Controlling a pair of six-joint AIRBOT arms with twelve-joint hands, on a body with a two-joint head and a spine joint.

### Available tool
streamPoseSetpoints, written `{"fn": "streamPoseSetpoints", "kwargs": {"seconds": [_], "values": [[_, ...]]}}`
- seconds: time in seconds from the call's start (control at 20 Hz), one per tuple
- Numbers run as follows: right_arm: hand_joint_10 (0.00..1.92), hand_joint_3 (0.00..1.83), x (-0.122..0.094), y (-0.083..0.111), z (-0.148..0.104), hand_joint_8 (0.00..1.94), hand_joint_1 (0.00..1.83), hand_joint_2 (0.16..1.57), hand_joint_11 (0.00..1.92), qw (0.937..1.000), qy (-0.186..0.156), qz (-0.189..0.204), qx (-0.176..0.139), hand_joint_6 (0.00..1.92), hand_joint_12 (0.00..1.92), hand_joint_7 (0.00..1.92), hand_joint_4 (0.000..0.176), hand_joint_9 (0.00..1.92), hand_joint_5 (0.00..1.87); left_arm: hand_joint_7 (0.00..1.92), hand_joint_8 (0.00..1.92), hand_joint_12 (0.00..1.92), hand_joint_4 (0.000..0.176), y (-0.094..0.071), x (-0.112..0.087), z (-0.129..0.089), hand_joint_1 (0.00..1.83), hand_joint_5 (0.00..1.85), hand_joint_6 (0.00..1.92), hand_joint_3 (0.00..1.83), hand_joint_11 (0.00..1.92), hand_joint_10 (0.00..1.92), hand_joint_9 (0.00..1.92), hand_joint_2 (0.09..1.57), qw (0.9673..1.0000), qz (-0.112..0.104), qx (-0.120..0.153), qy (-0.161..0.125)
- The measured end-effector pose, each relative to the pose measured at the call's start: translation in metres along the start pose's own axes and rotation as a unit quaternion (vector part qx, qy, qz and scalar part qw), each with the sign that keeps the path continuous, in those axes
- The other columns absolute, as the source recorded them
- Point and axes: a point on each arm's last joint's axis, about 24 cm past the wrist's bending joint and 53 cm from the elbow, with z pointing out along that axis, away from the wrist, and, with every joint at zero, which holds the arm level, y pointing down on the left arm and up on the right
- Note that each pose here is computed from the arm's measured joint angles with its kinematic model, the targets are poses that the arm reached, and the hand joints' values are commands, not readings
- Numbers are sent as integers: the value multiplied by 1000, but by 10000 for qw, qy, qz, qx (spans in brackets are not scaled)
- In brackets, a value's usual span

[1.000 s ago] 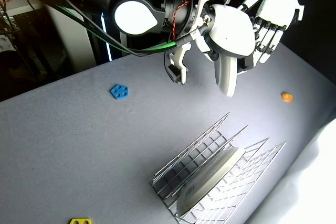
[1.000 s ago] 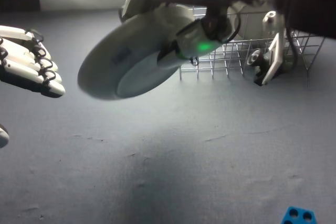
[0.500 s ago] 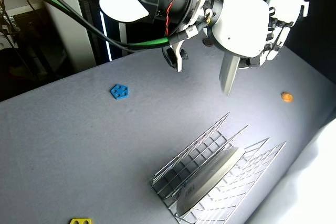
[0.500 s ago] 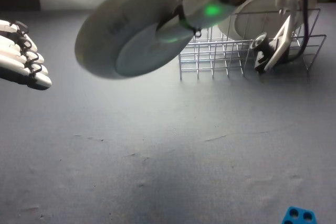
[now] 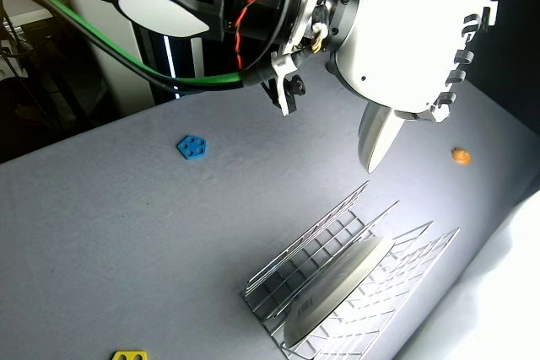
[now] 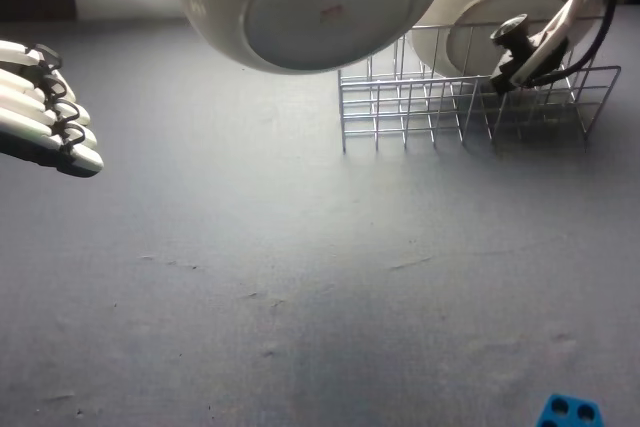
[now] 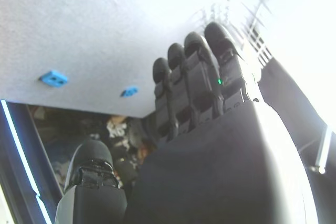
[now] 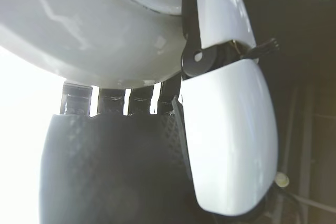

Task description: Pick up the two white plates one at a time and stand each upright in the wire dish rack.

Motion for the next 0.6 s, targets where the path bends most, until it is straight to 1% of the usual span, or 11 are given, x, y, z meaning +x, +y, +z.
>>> {"fn": "streamPoseSetpoints", "kwargs": {"seconds": [0.05, 0.15, 0.3, 0.4, 0.45, 0.5, 0.55, 0.6], "values": [[1053, 0, -2, 1, 0, 917, 1383, 1092, 743, 10000, -36, 14, -17, 997, 1215, 1031, 0, 989, 933, 350, 0, 652, 0, 0, 0, -1, 0, 365, 0, 0, 0, 0, 326, 1125, 10000, 3, -10, 4], [1047, 0, -8, 0, -2, 911, 1383, 1091, 731, 10000, -97, 13, -10, 991, 1210, 1034, 0, 990, 940, 373, 10, 655, 0, 1, 1, -2, 0, 388, 10, 0, 24, 10, 350, 1124, 10000, 2, -31, 21], [1055, 1, -21, -10, -5, 945, 1383, 1092, 735, 9997, -232, 11, 74, 985, 1211, 1020, 0, 985, 941, 373, 6, 646, 0, 2, 1, -2, 0, 386, 6, 0, 5, 6, 347, 1123, 10000, -5, -31, 21], [1053, 1, -30, -16, -6, 948, 1381, 1098, 742, 9994, -337, 2, 122, 1034, 1188, 1011, 0, 980, 920, 386, 10, 655, 0, 1, 1, -2, 0, 402, 10, 0, 20, 8, 357, 1122, 10000, -4, -24, 28], [1026, 0, -33, -19, -7, 908, 1384, 1089, 763, 9992, -376, 5, 151, 995, 1179, 1033, 0, 999, 945, 367, 2, 637, 0, 1, 2, -2, 0, 377, 2, 0, 3, 2, 340, 1121, 10000, -4, -18, 31], [1038, 2, -36, -23, -7, 934, 1383, 1092, 757, 9990, -393, 17, 192, 1012, 1181, 1018, 0, 990, 934, 354, 0, 635, 0, 1, 2, -2, 0, 359, 0, 0, 0, 0, 330, 1120, 10000, -5, -21, 31], [1047, 2, -36, -24, -7, 930, 1382, 1094, 760, 9990, -396, 20, 206, 1021, 1185, 1019, 0, 985, 930, 359, 3, 637, 0, 2, 2, -3, 0, 366, 4, 0, 1, 2, 332, 1120, 10000, -11, -23, 33], [1040, 1, -36, -26, -7, 935, 1382, 1094, 762, 9990, -396, 36, 217, 1023, 1186, 1018, 0, 991, 926, 397, 17, 655, 0, 2, 2, -3, 0, 412, 21, 0, 41, 16, 369, 1118, 10000, -12, -32, 37]]}}
